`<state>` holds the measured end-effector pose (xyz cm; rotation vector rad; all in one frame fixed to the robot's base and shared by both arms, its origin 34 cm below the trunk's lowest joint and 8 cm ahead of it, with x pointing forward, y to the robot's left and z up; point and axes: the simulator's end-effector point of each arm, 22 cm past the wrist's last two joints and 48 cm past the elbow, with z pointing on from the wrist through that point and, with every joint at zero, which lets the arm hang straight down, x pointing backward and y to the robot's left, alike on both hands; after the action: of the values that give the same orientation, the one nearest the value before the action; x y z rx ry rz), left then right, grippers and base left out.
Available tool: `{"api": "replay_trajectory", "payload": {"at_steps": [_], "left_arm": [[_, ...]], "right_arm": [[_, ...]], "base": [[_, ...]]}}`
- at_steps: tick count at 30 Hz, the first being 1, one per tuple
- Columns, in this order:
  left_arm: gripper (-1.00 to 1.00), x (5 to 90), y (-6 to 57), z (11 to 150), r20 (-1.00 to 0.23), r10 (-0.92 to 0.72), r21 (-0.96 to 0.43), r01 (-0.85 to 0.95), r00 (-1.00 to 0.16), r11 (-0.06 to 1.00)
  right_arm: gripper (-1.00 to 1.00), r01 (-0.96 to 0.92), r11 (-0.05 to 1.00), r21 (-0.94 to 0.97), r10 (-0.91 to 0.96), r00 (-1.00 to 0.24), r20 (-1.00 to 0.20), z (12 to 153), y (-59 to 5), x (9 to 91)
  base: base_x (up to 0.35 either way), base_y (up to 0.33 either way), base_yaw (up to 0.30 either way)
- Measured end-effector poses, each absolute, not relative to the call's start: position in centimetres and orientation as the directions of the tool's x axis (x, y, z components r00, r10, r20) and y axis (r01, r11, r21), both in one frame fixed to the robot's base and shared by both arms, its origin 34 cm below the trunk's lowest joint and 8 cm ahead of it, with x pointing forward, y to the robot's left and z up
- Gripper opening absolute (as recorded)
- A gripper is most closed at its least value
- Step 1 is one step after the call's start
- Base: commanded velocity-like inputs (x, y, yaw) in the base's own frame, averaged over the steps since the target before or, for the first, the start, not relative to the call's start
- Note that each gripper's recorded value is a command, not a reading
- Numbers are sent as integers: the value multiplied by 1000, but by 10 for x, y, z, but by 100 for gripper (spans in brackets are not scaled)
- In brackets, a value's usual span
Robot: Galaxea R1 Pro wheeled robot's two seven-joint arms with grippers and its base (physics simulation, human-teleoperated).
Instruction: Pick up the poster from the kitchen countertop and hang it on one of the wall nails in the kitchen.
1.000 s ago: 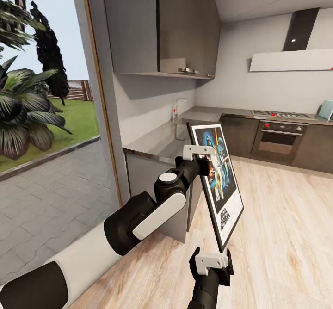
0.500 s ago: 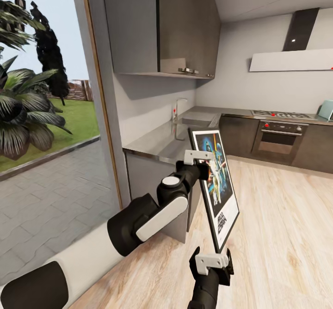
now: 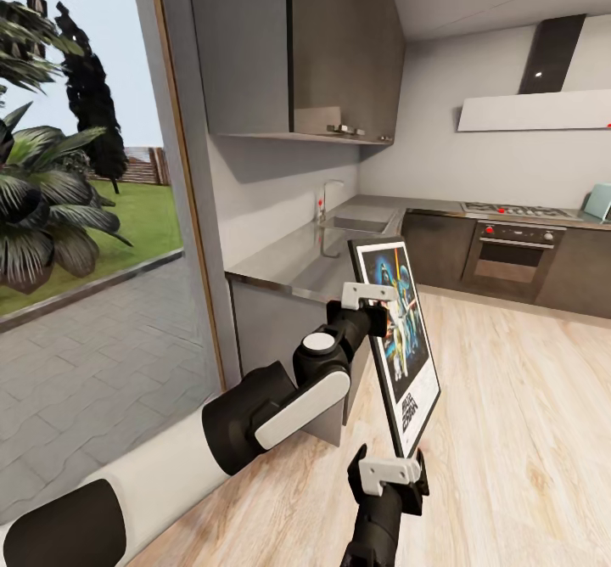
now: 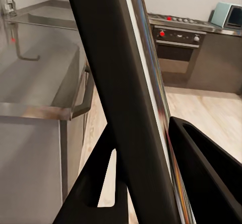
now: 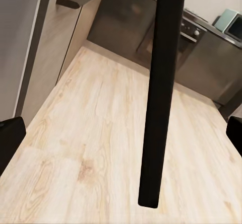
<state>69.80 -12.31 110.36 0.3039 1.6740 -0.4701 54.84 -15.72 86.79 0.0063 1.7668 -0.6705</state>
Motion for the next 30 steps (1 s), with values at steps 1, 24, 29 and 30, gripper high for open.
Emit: {"api": "replay_trajectory", "payload": {"at_steps": [1, 24, 29, 30], "left_arm": [[-100, 698, -123, 1104, -985, -66, -132, 456, -158, 880], [-100, 694, -127, 1102, -986, -58, -124, 465, -154, 877], [-100, 694, -127, 1103, -986, -59, -125, 466, -154, 876], [-100, 694, -127, 1103, -986, -59, -125, 466, -153, 876]], "right_arm": [[100, 342, 835, -432, -332, -313, -890, 868, -157, 549], [100, 343, 851, -397, -294, -315, -902, 870, -157, 560], [100, 342, 851, -398, -295, -316, -902, 869, -157, 560], [100, 342, 851, -398, -295, -316, -902, 869, -157, 560]], "base": [[0, 0, 0], [0, 0, 0], [0, 0, 0], [0, 0, 0]]}}
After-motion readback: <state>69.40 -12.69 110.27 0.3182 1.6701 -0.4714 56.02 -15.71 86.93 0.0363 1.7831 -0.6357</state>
